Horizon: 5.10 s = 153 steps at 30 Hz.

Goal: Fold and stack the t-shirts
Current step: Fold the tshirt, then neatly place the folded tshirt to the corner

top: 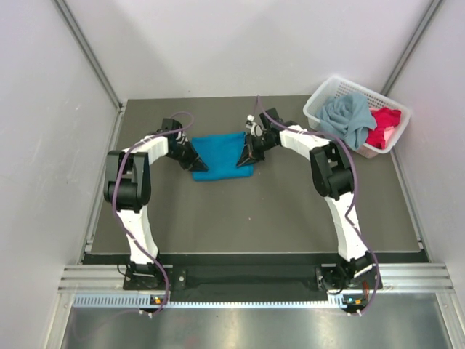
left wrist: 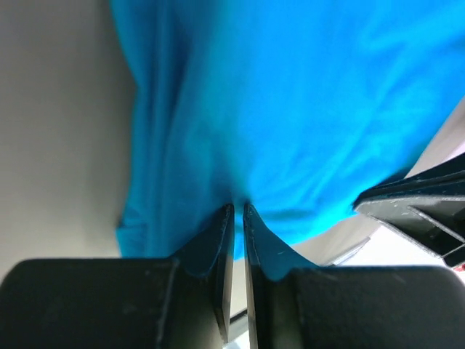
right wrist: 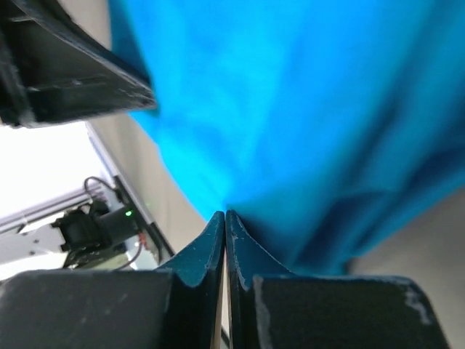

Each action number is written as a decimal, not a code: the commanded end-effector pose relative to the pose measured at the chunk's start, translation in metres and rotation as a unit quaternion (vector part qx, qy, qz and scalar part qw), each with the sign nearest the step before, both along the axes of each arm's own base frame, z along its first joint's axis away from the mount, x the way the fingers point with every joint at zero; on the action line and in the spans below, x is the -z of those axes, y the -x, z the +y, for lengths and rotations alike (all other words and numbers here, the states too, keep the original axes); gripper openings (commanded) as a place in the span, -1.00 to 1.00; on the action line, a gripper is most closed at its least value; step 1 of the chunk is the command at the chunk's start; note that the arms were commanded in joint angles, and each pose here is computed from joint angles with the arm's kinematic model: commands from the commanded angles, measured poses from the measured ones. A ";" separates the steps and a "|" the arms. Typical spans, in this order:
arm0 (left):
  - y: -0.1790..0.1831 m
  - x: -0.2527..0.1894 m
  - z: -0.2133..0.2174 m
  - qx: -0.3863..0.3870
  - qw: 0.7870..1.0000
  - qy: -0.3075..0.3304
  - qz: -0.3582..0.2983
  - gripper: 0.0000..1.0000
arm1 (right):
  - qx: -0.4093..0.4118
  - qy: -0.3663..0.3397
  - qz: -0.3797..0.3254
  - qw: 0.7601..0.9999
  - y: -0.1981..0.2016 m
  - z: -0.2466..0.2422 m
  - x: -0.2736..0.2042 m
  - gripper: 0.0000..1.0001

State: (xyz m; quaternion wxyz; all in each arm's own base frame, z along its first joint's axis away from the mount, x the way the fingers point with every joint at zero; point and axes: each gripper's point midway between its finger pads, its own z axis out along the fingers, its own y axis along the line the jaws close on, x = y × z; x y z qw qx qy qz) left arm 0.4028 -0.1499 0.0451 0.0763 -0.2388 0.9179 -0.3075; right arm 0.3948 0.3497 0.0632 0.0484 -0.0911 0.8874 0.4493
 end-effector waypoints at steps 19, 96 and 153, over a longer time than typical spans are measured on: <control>0.013 -0.033 -0.028 -0.003 0.996 0.084 -0.039 -0.66 | -0.071 -0.049 -0.026 0.996 0.040 0.069 -0.036 -1.00; -0.127 -0.054 0.031 -0.070 0.943 0.249 -0.208 -0.63 | 0.098 -0.143 -0.081 0.982 -0.098 0.066 -0.054 -1.00; -0.078 -0.072 0.097 0.036 0.963 -0.199 -0.179 0.98 | 0.088 0.110 -0.228 0.963 0.024 -0.087 -0.135 -0.05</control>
